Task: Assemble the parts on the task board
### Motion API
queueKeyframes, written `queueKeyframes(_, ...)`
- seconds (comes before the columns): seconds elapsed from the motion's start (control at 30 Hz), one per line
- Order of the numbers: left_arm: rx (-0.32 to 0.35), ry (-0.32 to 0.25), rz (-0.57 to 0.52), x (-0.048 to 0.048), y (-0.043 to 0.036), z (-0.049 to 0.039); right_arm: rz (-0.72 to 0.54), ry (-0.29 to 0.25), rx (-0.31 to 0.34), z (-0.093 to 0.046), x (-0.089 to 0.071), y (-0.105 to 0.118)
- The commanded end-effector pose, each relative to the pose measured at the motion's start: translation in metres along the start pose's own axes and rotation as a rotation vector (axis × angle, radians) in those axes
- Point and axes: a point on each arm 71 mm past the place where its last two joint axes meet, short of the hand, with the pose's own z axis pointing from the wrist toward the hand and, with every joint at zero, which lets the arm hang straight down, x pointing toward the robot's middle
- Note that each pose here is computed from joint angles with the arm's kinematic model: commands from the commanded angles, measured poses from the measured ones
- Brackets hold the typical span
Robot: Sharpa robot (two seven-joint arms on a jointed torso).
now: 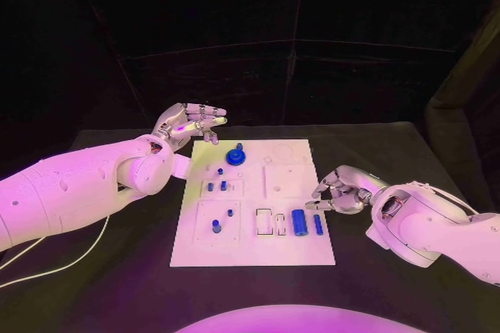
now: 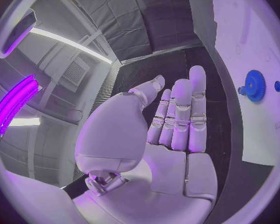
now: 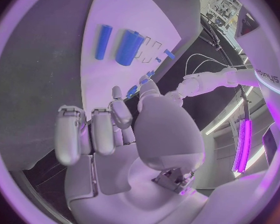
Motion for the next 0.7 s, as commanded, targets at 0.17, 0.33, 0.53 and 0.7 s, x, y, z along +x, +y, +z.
queueKeyframes(0.17,0.009,0.010,-0.008,0.0006,-0.0005,-0.0013,-0.094,0.060,0.091,0.005,0.017,0.001)
queueKeyframes(0.33,0.005,0.010,-0.008,0.0008,0.0000,-0.0017,-0.097,0.089,0.077,0.009,0.028,0.007)
queueKeyframes(0.53,0.004,0.011,-0.009,0.0013,0.0001,-0.0017,-0.111,0.112,0.068,0.011,0.036,0.011)
queueKeyframes(0.7,0.004,0.013,-0.010,0.0011,0.0002,-0.0018,-0.131,0.141,0.069,0.013,0.041,0.012)
